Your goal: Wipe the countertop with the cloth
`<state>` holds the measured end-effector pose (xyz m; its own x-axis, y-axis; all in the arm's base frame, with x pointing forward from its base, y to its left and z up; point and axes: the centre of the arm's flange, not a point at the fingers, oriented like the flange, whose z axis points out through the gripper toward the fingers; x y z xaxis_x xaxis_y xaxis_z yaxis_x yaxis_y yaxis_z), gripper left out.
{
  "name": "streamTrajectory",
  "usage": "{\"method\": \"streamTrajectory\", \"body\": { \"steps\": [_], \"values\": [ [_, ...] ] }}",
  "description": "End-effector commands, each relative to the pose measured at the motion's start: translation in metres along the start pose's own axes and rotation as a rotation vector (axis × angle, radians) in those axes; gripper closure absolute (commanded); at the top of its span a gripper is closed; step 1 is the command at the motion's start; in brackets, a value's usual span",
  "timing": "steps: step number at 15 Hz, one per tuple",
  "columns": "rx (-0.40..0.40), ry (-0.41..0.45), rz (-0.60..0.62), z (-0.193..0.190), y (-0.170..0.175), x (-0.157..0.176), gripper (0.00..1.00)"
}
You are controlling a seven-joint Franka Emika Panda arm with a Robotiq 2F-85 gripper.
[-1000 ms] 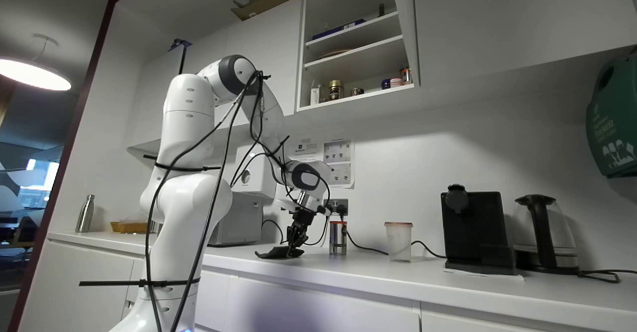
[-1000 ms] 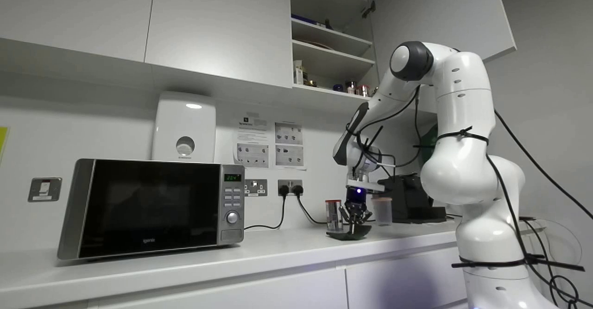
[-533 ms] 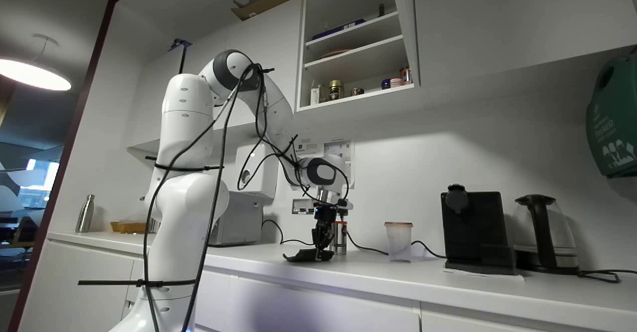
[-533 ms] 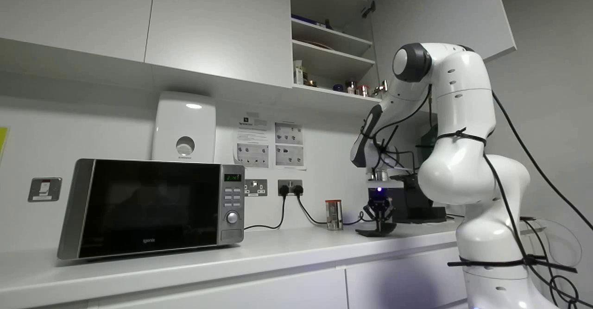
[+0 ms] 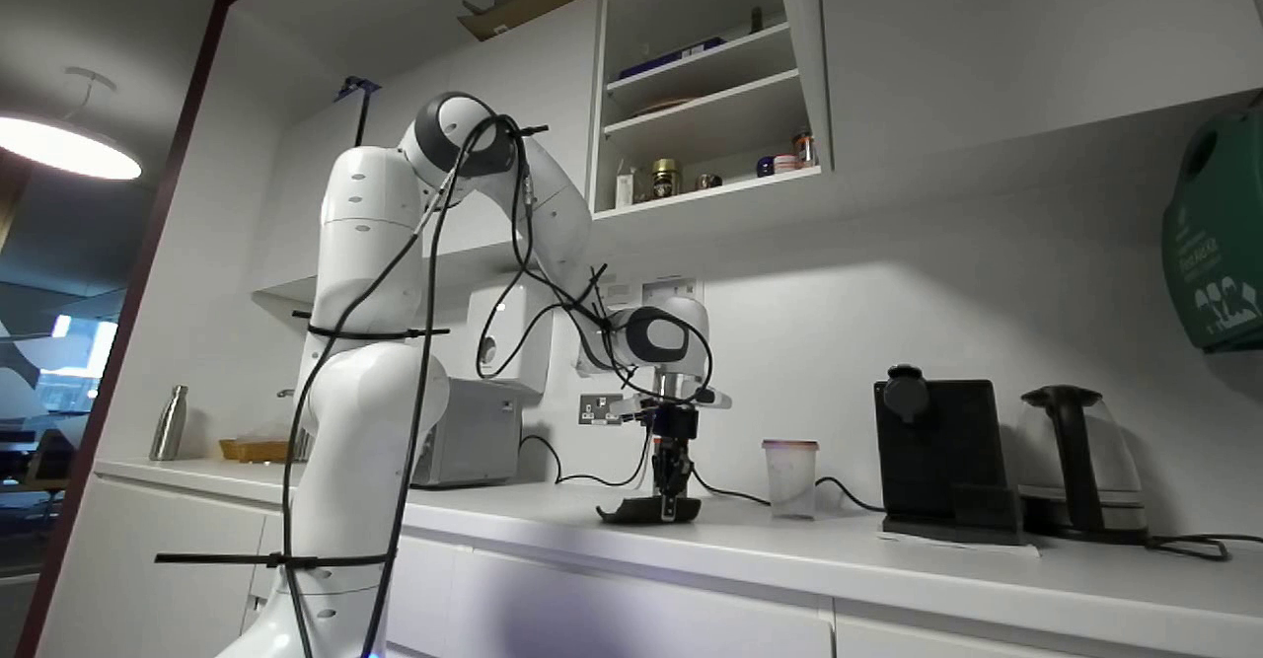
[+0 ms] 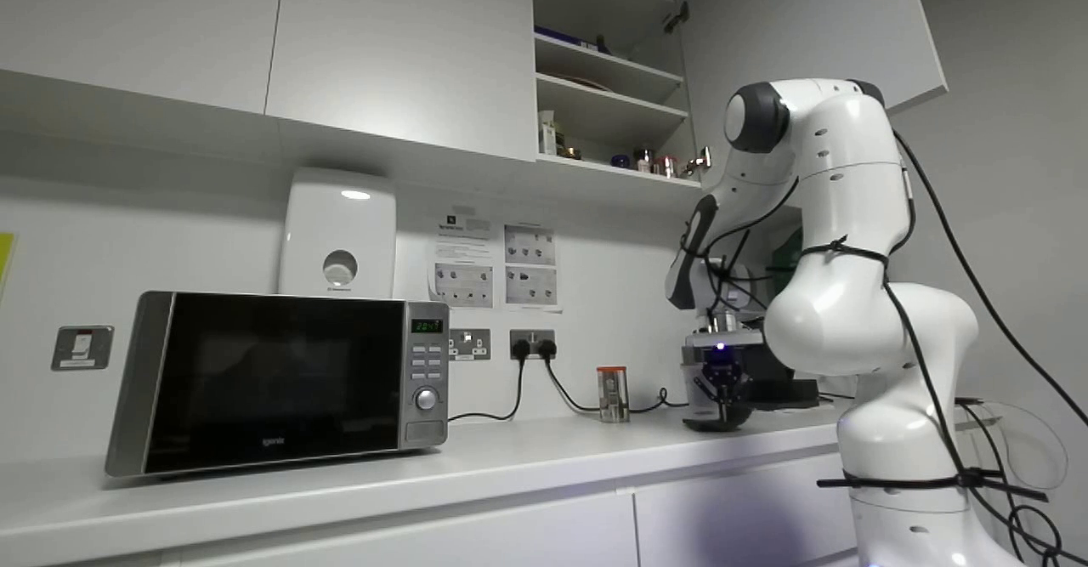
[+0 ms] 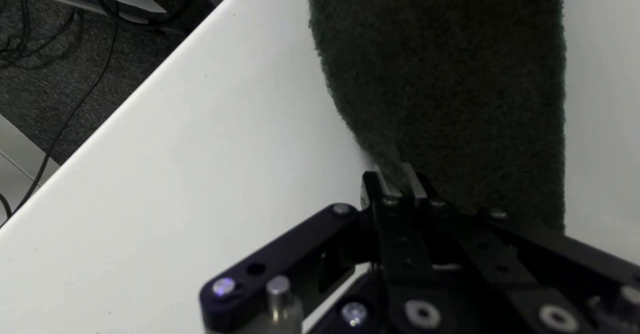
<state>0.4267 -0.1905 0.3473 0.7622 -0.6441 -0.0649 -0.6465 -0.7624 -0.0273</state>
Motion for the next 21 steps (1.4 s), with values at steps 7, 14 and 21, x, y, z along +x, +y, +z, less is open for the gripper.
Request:
{"method": "streamTrajectory", "body": {
  "steps": [7, 14, 21],
  "values": [
    [-0.042, -0.001, -0.178, 0.023, -0.162, -0.055, 0.99],
    [-0.042, -0.001, -0.404, 0.028, -0.286, -0.127, 0.99],
    [-0.016, -0.009, -0.448, 0.022, -0.296, -0.13, 0.99]
  ]
}}
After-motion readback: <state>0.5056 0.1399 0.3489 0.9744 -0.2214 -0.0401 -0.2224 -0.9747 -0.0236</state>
